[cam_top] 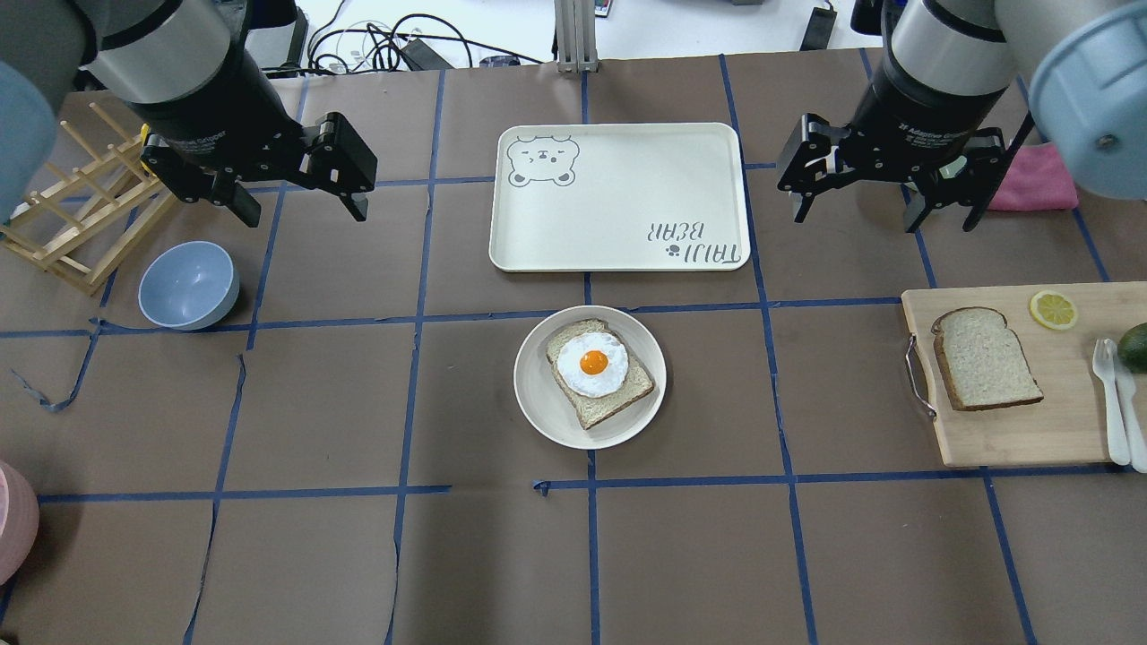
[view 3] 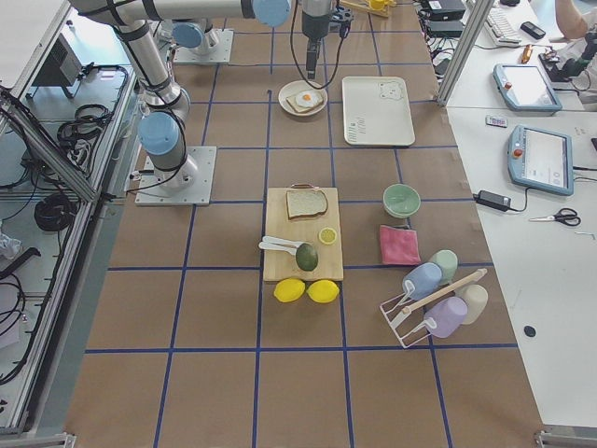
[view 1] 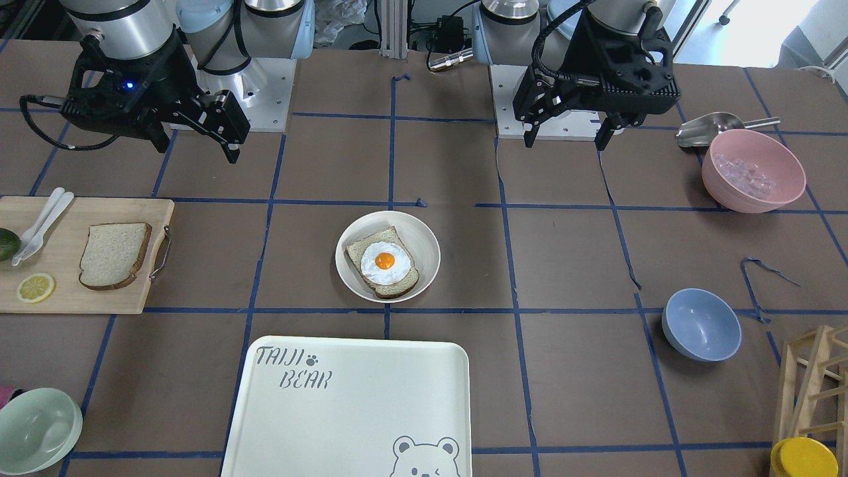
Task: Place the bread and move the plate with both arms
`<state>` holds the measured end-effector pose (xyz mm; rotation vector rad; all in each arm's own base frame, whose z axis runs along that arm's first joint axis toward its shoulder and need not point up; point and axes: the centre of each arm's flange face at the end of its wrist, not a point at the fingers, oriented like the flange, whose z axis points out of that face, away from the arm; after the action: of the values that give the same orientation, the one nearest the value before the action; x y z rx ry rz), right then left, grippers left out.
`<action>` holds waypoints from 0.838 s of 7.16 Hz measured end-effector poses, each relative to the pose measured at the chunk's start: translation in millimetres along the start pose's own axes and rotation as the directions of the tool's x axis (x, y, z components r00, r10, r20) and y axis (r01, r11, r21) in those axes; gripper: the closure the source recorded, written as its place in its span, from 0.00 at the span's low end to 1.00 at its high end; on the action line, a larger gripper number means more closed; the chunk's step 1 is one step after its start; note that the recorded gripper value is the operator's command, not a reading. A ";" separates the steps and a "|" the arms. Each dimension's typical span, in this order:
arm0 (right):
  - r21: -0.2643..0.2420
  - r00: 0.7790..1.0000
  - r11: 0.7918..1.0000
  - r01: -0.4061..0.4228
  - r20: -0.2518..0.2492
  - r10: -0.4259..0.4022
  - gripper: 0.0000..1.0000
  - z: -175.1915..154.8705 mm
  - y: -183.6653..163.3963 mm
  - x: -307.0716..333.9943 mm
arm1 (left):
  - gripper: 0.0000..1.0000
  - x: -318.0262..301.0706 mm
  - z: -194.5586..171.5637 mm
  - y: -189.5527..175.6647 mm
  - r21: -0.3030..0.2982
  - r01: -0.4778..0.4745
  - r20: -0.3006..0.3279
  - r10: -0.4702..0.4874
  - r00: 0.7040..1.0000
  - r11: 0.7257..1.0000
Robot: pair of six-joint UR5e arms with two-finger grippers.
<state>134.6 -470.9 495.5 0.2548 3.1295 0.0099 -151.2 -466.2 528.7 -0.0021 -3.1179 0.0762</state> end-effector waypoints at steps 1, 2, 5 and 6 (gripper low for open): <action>-0.004 1.000 1.000 0.000 -0.001 0.000 0.00 1.0 0.1 0.2 | 0.00 -0.2 -0.5 1.2 -0.002 0.000 0.002 0.000 1.000 1.000; -0.006 1.000 1.000 0.000 -0.002 0.000 0.00 1.7 0.2 0.2 | 0.00 -1.8 0.4 1.5 -0.009 0.003 0.004 -0.003 1.000 1.000; -0.008 1.000 1.000 0.001 -0.002 -0.001 0.00 2.2 0.1 0.2 | 0.00 -5.1 9.3 -4.1 -0.032 0.011 0.003 -0.011 1.000 0.999; -0.007 1.000 1.000 0.000 -0.001 0.000 0.00 1.5 -0.1 0.4 | 0.00 -4.6 12.3 -4.1 -0.039 0.009 0.004 -0.009 1.000 0.999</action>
<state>134.2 -470.9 493.9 0.2542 3.1297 0.0206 -146.8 -470.9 516.5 0.0120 -3.1227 0.0150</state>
